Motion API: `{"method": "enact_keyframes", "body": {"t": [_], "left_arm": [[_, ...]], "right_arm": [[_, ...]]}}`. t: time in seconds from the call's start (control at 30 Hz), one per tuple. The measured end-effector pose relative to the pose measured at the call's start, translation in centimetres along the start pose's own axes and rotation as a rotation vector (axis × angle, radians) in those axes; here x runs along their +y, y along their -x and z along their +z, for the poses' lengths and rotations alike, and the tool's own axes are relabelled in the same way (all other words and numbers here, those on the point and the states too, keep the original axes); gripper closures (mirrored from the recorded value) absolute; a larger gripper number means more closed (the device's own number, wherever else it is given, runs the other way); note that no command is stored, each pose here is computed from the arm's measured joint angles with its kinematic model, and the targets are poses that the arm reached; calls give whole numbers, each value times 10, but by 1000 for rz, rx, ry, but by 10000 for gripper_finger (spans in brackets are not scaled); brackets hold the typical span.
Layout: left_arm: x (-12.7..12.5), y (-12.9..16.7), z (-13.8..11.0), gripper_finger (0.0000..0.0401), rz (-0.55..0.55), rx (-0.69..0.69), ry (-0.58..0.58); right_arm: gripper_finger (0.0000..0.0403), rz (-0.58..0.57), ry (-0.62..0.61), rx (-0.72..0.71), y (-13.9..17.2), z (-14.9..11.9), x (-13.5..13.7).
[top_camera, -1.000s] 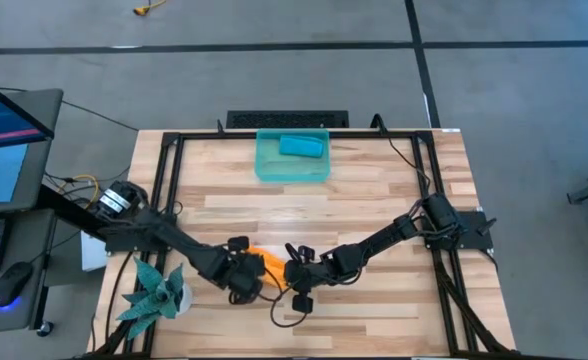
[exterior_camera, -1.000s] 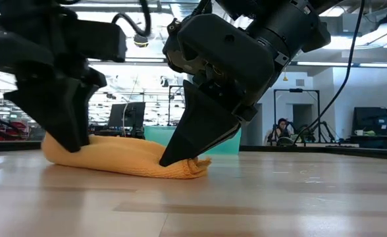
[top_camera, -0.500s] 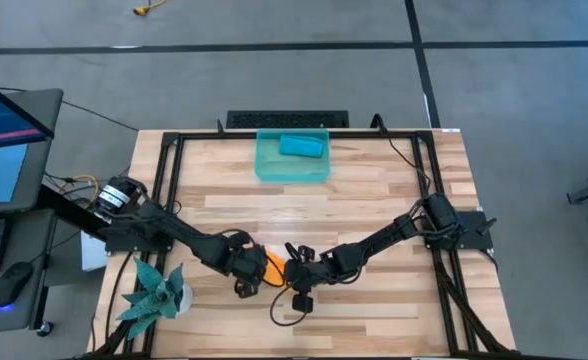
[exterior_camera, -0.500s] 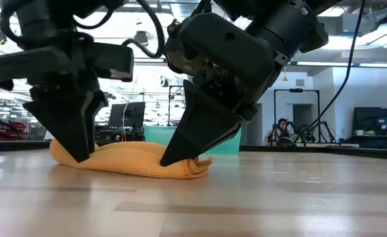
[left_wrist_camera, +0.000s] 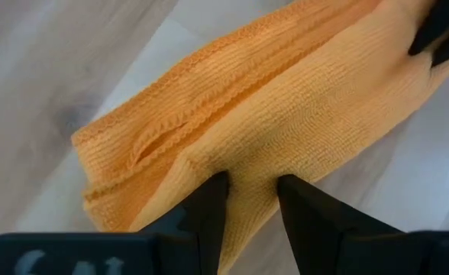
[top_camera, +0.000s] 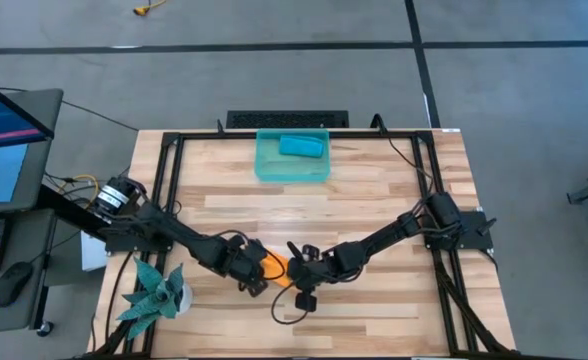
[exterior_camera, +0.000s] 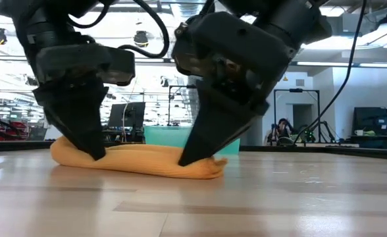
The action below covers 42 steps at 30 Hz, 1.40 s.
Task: Roll microfiber towels into tight, uniform cylinder then place into a basket
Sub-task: Roll the yellow microfiber cloth, then put the rolled yellow microfiber cloth into the blue bin
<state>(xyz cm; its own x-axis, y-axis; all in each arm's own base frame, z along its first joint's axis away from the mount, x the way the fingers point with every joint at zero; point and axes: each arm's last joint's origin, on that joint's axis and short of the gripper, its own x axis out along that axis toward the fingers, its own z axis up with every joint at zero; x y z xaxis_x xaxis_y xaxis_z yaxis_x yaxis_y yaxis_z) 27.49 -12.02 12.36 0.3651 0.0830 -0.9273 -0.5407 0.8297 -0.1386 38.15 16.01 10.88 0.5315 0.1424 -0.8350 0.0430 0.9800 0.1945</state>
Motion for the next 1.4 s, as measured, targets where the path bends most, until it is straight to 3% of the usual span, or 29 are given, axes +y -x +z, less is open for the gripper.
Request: {"method": "enact_keyframes", "body": {"t": [0.33, 0.53, 0.87, 1.13, 1.4], "left_arm": [[-10, 2, -9, 282, -41, -33, 90], [-12, 2, -9, 282, -55, -31, 92], [-12, 2, -9, 282, -61, -35, 93], [-12, 2, -9, 282, -63, -36, 93], [-12, 2, -9, 282, -63, -35, 93]], "right_arm": [[344, -14, -5, 34, 11, -1, 1], [344, -45, -25, 47, 27, -3, 6], [344, -83, -47, 76, 27, -7, 5], [344, -86, 2, 80, 29, -8, 7], [344, -140, 27, 114, 59, -10, 11]]}}
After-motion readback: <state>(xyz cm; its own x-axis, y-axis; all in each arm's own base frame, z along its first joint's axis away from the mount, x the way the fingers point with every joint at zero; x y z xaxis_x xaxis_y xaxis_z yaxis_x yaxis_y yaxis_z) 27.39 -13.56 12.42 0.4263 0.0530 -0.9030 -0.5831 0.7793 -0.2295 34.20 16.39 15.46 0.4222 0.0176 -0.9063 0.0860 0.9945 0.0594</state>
